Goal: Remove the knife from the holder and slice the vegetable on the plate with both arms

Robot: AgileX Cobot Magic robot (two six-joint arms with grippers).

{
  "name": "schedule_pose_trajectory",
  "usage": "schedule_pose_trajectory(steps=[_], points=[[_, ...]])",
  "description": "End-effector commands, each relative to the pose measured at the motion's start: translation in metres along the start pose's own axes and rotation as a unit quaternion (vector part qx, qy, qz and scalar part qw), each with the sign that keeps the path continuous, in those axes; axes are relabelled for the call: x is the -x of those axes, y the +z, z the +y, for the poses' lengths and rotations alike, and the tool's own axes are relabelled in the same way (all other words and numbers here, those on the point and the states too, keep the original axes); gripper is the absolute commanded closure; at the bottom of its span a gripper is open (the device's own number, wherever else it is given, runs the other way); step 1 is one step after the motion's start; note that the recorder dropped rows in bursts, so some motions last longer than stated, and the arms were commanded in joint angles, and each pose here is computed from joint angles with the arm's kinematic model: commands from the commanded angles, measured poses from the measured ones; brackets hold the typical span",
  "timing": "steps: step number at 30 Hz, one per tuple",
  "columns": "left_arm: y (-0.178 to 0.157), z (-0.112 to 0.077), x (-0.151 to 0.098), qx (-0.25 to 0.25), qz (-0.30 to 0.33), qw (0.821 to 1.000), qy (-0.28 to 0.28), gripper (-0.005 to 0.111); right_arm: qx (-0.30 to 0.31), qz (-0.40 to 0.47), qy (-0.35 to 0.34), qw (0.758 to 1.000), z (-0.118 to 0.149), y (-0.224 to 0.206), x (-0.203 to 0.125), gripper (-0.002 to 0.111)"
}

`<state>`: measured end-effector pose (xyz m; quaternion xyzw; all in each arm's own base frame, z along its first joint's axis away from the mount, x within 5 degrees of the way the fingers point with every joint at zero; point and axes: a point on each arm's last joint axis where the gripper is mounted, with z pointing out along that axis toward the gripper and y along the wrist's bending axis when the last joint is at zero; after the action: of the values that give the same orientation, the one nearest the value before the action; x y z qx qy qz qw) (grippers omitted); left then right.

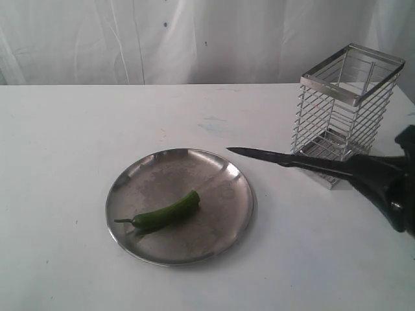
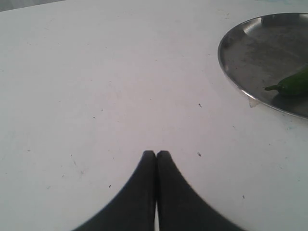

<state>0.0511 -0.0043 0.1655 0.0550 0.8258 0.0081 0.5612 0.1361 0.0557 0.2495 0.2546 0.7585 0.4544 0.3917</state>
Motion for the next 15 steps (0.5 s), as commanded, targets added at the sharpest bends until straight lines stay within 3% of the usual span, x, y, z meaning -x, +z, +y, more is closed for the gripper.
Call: schedule_pose_trajectory(steps=[1,4,9,15], points=[[0.0,0.0,0.0,-0.001,-0.003,1.0,-0.005,0.107,0.083,0.038,-0.147,0.985,0.038,0.005,0.006,0.108],[0.0,0.0,0.0,-0.001,-0.003,1.0,-0.005,0.107,0.098,0.032,-0.253,0.962,0.051,0.014,0.015,0.108],[0.0,0.0,0.0,-0.001,-0.003,1.0,-0.005,0.107,0.137,0.066,-0.403,0.902,0.056,0.034,0.015,0.108],[0.0,0.0,0.0,-0.001,-0.003,1.0,-0.005,0.107,0.121,0.145,-0.591,0.784,0.037,0.044,0.004,0.108]])
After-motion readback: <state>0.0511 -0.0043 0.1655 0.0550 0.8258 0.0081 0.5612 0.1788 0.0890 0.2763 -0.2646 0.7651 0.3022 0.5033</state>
